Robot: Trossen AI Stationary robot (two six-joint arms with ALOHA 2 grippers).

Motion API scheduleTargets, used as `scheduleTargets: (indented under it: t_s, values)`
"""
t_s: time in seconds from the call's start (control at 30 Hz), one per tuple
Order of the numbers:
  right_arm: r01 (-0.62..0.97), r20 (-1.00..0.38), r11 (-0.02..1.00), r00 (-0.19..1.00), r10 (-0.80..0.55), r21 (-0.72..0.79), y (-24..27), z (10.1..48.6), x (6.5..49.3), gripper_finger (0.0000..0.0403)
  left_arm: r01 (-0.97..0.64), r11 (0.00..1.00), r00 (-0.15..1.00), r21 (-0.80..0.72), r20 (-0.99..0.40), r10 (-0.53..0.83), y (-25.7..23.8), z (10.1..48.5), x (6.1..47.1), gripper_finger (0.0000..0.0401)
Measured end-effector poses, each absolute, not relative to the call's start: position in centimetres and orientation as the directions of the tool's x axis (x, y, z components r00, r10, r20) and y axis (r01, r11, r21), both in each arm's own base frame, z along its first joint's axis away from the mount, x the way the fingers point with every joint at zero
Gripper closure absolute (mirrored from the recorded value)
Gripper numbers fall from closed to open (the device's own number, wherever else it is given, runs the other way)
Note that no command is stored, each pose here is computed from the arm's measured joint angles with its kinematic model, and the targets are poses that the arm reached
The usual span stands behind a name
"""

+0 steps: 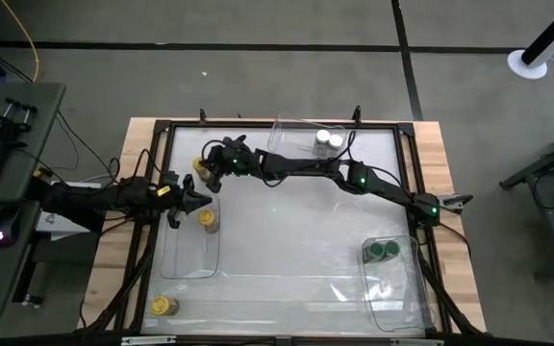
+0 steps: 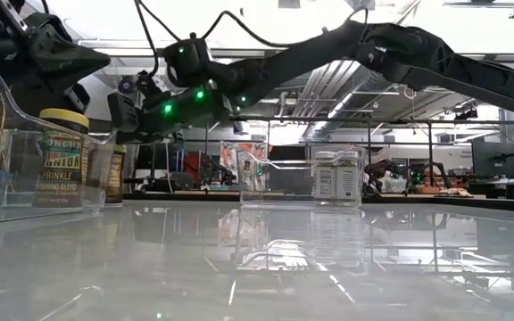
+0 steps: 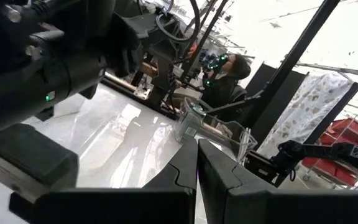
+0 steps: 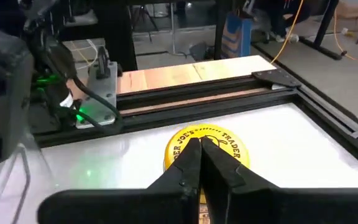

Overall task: Sort spices by type
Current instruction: Put the top yellow seasoning bottle into the left transparent bin

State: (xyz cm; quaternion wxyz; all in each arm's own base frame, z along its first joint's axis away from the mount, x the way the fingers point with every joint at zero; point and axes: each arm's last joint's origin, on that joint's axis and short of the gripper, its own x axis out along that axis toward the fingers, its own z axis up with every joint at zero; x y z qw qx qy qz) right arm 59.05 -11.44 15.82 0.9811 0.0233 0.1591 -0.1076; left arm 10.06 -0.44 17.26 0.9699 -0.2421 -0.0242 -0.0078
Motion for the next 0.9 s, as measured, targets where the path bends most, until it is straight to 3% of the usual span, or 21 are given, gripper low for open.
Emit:
scheduleTargets:
  t_s: [0.9]
  values:
    - [0.187,-0.570,0.977,0.794,-0.213,-0.106,-14.0,19.4,55.7,0.0403,0.009,0.883,1.000,-0.468,0.024,0.002,-0.4,17.0,10.2,0.0400]
